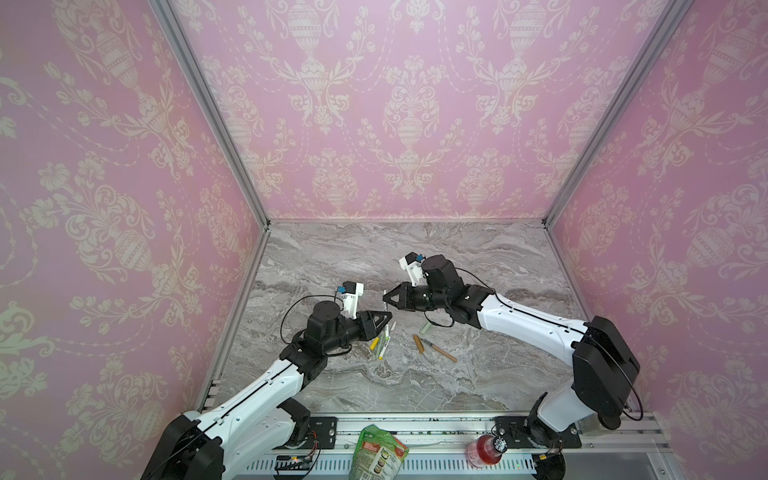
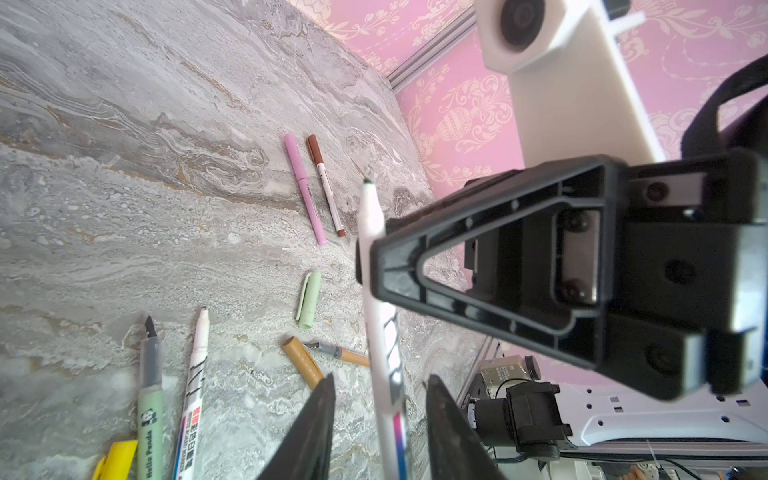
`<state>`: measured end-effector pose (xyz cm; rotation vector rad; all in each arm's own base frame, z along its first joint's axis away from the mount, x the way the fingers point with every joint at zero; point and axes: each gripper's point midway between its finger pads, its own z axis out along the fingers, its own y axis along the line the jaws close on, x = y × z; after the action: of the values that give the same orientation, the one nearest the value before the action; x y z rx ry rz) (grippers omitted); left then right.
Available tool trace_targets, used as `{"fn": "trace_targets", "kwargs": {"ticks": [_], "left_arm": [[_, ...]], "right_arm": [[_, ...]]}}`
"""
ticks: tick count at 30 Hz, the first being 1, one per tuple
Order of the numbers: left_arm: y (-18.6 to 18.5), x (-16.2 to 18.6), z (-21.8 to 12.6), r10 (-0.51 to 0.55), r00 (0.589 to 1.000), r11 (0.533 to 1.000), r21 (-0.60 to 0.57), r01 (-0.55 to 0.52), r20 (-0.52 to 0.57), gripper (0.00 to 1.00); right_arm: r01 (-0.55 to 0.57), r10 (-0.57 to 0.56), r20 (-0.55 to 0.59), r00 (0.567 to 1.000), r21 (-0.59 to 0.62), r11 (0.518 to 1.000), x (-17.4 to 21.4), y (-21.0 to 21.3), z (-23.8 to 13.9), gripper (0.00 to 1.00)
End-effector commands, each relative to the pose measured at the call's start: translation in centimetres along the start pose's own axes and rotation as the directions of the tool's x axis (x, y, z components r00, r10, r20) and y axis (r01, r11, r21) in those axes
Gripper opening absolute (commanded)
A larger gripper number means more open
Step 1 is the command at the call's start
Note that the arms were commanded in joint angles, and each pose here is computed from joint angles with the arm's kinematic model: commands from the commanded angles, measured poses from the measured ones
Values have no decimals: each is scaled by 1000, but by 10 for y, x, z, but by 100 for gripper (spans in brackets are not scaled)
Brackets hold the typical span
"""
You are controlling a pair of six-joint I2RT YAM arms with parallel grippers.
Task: Insert the pens into the pen caps
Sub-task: 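Lift the white pen toward the left gripper while the left gripper closes on it, then release the white pen and move the right gripper to the lime green cap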
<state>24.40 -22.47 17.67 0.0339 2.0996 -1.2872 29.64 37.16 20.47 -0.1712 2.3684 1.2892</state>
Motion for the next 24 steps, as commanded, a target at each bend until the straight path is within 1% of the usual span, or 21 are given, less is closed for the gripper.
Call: {"fn": "trace_targets", "kwargs": {"ticks": [1,3,4,8,11,13,14,15,17,18,20,21,24], "left_arm": [[-3,-6,0,13,1000,1000,11,-14,28,37],[-4,-7,0,18,999,1000,11,-18,27,27],[-2,-6,0,18,1000,1000,5,-18,25,22],[-2,-6,0,20,1000,1000,4,-21,22,8],[0,-5,-1,20,1000,1000,-7,-20,22,0],[4,-5,-3,18,999,999,-31,-17,28,0],[6,-5,-5,19,999,999,-49,-17,30,0],[11,-4,-7,20,999,997,-80,-18,30,0],[22,-3,-12,33,999,987,-155,-29,22,0],[26,-2,-15,44,999,981,-191,-41,14,0],[33,0,-19,62,998,970,-236,-61,0,0],[35,0,-21,71,998,965,-252,-69,-3,0],[37,3,-24,89,996,961,-261,-89,-10,0]], "right_arm": [[12,-11,7,1000,-28,1000,-7,15,-2,7],[9,-9,6,1000,-24,1000,-6,13,-2,7],[20,-19,24,1000,-44,999,-15,25,-5,7],[22,-21,31,999,-42,999,-17,27,-7,7],[31,-30,36,999,-27,999,-18,25,-10,9],[41,-41,40,998,11,999,-19,20,-14,16],[45,-47,38,998,49,998,-19,15,-17,19],[58,-62,35,997,109,992,-19,5,-21,24],[87,-93,20,995,223,971,-19,-14,-31,43],[97,-104,9,995,281,955,-17,-26,-37,49],[104,-109,-8,994,389,915,-15,-53,-51,53],[99,-103,-15,995,449,888,-14,-69,-60,55],[42,-42,-13,999,562,826,-7,-114,-83,57]]}}
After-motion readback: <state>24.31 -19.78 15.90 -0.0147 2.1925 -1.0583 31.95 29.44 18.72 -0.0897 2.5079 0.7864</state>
